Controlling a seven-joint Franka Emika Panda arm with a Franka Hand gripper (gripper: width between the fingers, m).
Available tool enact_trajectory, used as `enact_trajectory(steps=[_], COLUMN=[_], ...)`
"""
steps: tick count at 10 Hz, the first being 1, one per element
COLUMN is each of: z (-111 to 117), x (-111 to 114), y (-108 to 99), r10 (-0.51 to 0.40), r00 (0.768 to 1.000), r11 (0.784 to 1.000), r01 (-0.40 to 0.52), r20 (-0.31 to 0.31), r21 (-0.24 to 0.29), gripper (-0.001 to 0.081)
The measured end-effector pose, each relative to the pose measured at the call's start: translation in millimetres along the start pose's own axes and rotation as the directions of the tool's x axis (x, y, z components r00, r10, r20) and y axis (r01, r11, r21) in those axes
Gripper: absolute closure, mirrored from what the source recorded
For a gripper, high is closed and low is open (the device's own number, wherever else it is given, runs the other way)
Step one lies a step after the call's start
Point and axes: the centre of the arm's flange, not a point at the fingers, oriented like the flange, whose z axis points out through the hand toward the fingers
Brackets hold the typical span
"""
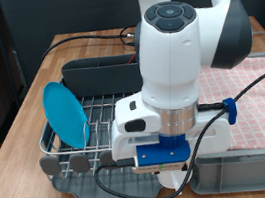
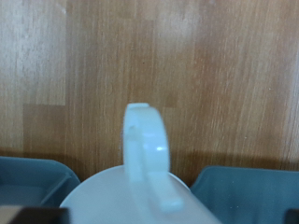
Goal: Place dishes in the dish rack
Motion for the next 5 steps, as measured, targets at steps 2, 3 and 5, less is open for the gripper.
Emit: enact_trajectory(steps=[2,3,5], z=[-2,-7,-22], x=[-2,-2,-3], y=[-2,-3,-4], r10=[-0.001,0.000,0.001], r00=[1.000,1.000,1.000], r11=[1.000,1.000,1.000], r01=[0.001,0.000,-0.001], r20=[0.003,0.002,0.008], r21=[0.007,0.011,0.020], gripper=[0.0160,0.0160,0.0029])
